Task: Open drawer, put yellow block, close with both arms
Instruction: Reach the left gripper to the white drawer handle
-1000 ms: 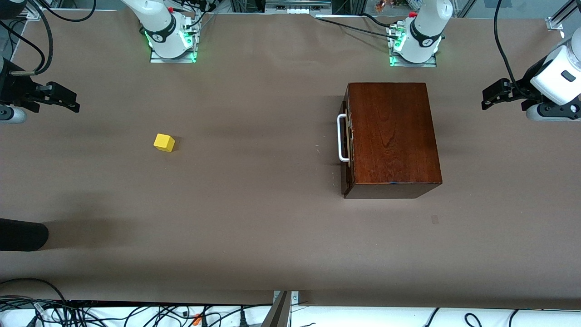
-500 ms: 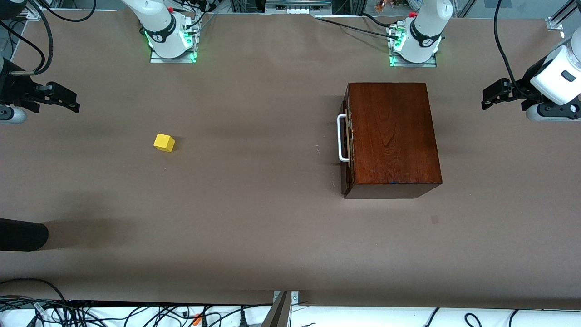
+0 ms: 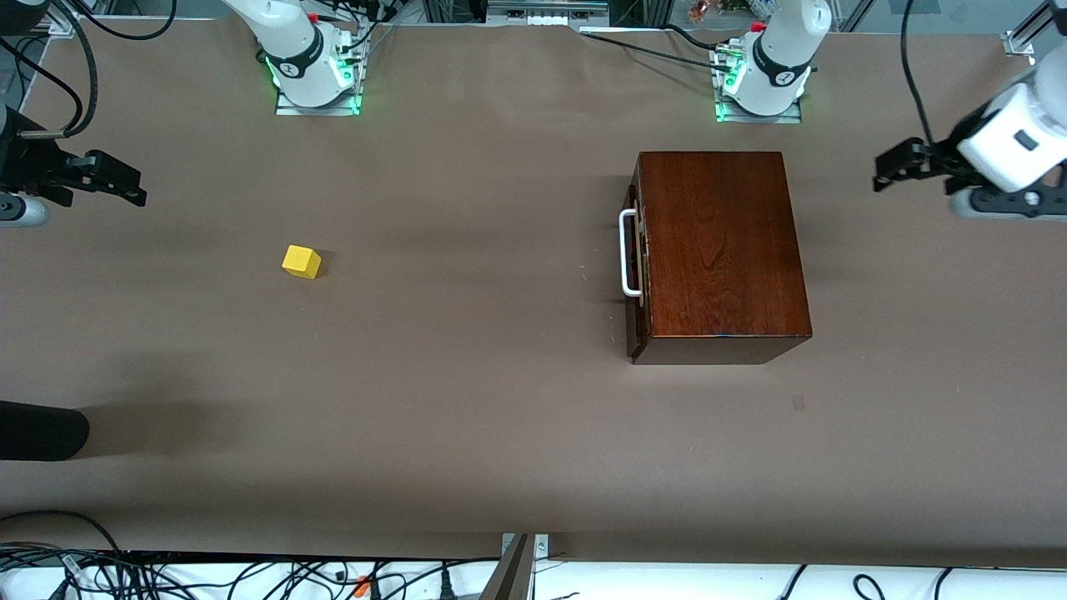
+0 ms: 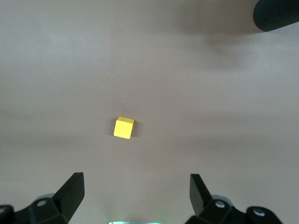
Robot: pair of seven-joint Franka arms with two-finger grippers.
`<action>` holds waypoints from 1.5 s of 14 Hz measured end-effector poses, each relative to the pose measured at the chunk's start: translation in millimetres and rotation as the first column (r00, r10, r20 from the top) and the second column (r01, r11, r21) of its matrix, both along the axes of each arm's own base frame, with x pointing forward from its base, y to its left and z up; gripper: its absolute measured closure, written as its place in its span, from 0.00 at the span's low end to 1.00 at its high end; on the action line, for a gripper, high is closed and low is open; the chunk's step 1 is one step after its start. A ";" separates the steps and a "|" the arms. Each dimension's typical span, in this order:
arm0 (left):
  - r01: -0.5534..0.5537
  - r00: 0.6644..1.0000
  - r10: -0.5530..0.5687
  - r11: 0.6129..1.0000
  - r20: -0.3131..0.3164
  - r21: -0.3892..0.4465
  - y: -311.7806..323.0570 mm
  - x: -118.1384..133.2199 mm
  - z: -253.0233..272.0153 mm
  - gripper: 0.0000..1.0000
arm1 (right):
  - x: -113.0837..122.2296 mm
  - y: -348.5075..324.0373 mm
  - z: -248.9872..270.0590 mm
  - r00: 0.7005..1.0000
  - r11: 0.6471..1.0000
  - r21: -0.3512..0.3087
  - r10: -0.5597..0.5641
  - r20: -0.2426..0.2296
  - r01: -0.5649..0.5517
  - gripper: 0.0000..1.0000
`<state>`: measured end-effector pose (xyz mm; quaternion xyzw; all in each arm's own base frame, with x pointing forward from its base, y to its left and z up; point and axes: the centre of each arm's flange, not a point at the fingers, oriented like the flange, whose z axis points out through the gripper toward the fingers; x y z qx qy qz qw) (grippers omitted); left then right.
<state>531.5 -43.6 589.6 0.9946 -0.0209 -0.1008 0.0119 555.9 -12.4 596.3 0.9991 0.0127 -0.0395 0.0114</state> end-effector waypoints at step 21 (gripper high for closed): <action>0.081 0.993 -0.097 0.976 0.068 0.204 -374.7 -38.9 -214.8 0.00 | 0.0 0.4 -0.1 1.000 1.000 0.000 0.001 0.000 -0.001 0.00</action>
